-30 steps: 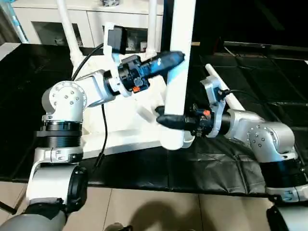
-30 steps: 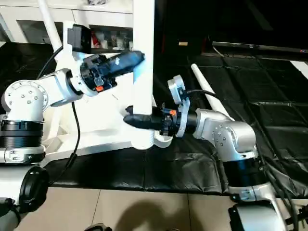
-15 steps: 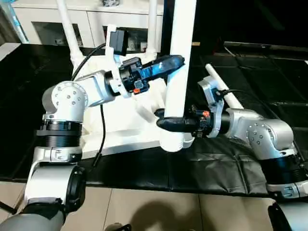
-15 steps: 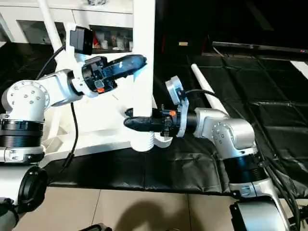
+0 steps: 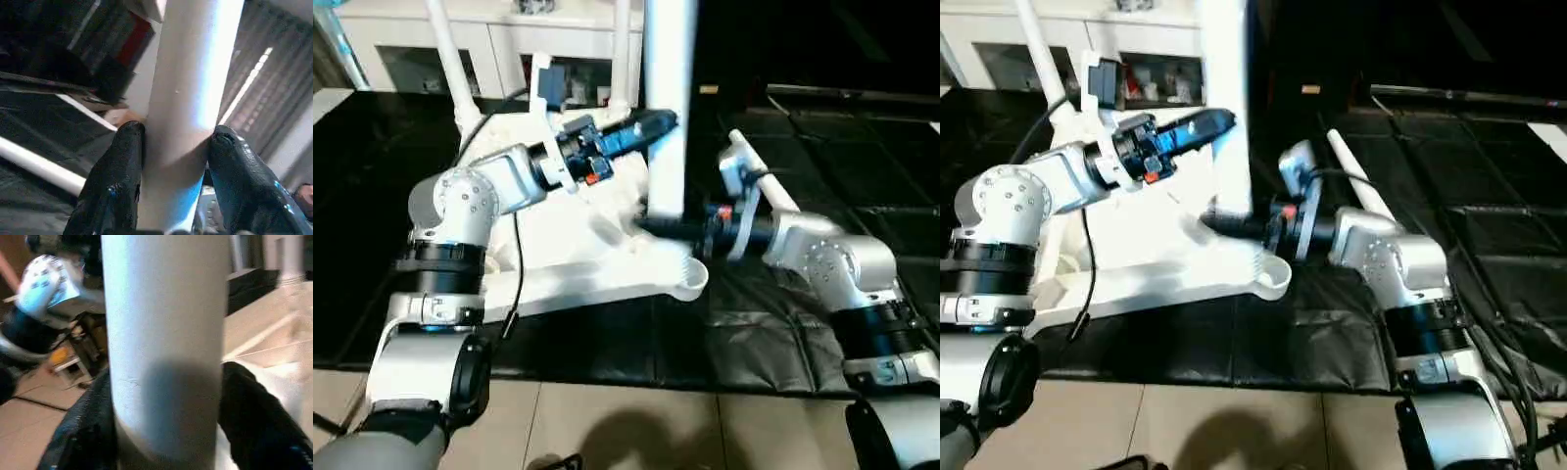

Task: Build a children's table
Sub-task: Pick table leg

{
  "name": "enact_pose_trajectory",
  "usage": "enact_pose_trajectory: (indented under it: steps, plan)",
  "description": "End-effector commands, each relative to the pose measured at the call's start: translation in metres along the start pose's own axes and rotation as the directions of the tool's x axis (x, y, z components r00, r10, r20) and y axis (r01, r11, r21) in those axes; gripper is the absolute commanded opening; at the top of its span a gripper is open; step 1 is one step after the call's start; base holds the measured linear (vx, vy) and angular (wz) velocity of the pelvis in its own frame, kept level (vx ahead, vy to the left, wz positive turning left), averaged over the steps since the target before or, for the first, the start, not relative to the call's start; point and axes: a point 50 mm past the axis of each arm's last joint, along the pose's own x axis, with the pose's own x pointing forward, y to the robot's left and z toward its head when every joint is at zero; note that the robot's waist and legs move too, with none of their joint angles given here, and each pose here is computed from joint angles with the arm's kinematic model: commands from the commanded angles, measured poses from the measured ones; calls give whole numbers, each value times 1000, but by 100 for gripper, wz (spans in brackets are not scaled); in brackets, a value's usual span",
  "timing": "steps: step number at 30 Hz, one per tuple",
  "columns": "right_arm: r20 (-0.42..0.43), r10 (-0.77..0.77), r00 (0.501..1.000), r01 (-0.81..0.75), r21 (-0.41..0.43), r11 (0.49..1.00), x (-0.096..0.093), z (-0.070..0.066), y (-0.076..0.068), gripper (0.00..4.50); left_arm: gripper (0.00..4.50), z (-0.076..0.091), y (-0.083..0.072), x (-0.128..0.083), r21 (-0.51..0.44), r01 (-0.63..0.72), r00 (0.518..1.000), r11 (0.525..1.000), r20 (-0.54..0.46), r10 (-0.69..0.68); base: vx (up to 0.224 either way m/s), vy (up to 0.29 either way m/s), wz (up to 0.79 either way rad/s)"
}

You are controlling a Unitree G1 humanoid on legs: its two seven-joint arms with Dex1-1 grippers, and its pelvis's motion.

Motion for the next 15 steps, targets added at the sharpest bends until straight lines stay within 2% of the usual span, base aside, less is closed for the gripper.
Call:
enact_pose_trajectory:
  steps: [1, 2, 7, 11, 15]
  plan:
    - [54, -48, 997, 50, -43, 998, -6, 14, -3, 329, 184, 7, 0, 6, 54, -52, 998, 997, -14, 53, 0, 0, 0]
    - [70, -49, 996, 52, -48, 997, -6, 15, -3, 351, 183, 8, 2, 6, 64, -74, 997, 995, -10, 75, 0, 0, 0]
    - [93, -32, 995, 34, -22, 999, -10, 17, 2, 392, 181, 11, 8, 7, 117, -196, 980, 974, -13, 199, 0, 0, 0]
    - [83, -53, 995, 56, -32, 998, -11, 15, 5, 394, 181, 15, 13, 9, 168, -299, 953, 939, 12, 302, 0, 0, 0]
    - [23, -154, 988, 155, -46, 987, -11, 9, -2, 394, 181, 17, 13, 10, 205, -333, 941, 920, 5, 339, 0, 0, 0]
